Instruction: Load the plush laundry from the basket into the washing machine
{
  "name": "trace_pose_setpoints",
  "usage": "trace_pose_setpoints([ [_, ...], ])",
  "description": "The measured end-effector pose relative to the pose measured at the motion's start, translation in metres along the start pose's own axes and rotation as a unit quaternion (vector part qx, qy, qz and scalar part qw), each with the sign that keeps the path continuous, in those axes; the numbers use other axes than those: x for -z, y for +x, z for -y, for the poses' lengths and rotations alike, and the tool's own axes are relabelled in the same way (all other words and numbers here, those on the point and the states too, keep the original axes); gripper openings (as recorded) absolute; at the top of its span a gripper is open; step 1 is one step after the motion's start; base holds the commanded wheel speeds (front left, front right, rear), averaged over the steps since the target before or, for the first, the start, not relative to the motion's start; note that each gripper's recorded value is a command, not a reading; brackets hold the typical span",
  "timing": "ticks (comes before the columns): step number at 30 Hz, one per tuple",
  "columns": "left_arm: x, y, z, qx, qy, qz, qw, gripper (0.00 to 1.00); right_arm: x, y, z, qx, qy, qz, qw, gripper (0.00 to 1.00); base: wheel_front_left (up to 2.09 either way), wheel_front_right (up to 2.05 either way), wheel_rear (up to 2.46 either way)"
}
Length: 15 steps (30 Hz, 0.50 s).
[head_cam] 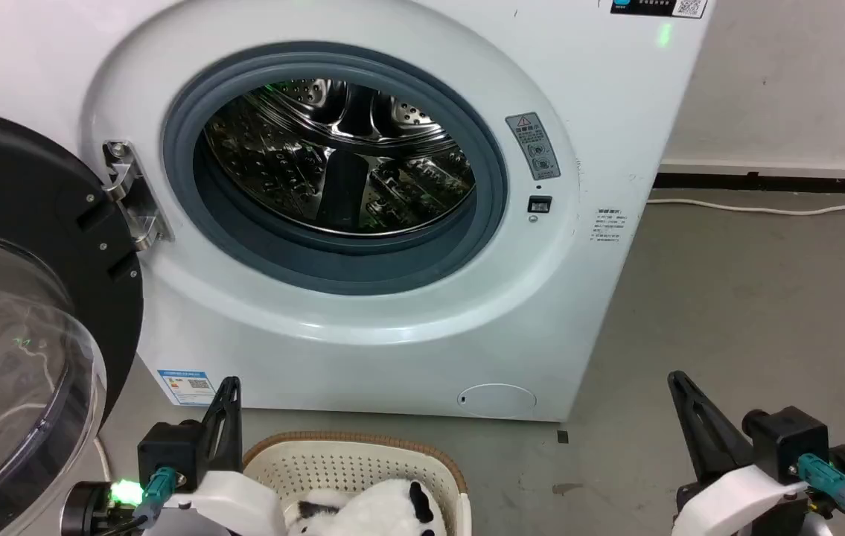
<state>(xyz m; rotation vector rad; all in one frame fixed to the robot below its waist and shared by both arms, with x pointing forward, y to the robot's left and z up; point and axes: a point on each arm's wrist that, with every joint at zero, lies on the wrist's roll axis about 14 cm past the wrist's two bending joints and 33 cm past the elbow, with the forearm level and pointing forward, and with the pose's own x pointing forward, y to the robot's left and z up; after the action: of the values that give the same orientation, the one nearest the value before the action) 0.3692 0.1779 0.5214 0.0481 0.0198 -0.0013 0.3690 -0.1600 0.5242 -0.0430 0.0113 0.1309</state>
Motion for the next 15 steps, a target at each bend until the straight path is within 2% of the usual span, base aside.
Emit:
trace_pose_setpoints([
  [15, 0.0, 0.0, 0.0, 0.0, 0.0, 0.0, 1.0, 0.0, 0.0, 0.0, -0.0001, 0.0, 0.0, 0.0, 1.0, 0.0, 0.0, 0.0, 0.0],
])
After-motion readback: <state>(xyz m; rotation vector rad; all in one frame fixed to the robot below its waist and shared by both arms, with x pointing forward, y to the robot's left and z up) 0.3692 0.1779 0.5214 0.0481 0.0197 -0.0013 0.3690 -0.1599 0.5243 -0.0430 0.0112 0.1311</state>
